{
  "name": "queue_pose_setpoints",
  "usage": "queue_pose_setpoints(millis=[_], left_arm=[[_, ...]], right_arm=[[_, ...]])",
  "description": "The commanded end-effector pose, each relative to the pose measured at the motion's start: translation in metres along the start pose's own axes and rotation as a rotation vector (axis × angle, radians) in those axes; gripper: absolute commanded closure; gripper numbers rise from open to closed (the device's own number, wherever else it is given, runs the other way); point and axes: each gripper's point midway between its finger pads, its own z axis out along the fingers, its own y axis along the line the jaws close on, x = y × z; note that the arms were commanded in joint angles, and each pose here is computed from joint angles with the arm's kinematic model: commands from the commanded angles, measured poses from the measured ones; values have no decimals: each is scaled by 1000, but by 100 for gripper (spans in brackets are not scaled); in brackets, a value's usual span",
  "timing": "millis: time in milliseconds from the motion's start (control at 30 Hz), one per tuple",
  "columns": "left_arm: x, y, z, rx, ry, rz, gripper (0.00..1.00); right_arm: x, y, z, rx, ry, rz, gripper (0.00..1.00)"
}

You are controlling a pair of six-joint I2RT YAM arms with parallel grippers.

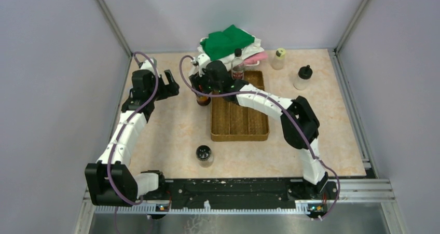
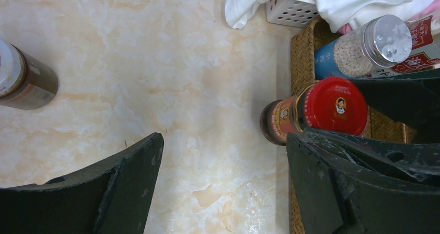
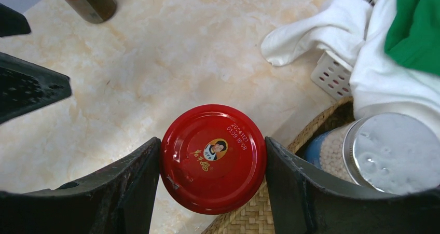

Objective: Organize the condiment bottles
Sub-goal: Pick up the bottle from the center of the board, then place the bottle in the storage box.

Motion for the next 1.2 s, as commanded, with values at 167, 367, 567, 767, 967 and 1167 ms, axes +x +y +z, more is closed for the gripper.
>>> queue_pose_setpoints(millis=[167,367,567,767,967,1167], left_arm=[[-10,-3,0,21,-43,7,6],[-10,-3,0,23,-42,7,6],[-10,-5,0,30,-41,7,6],[-9,-5,0,36,-38,5,6],[-9,-7,1,46,-35,7,6],[-9,-9,1,55,-33,8,6]], right_arm=[[-165,10,-77,-2,-397,-21,65],[-177,3,-98,38,-412,-50,65],[-178,-7,-115,90,-412,-54,66],[-167,-23,-127,147,-397,-37,66],[-155,-44,-137,206,-373,-9,67],[-141,-69,-149,275,-356,43,68]])
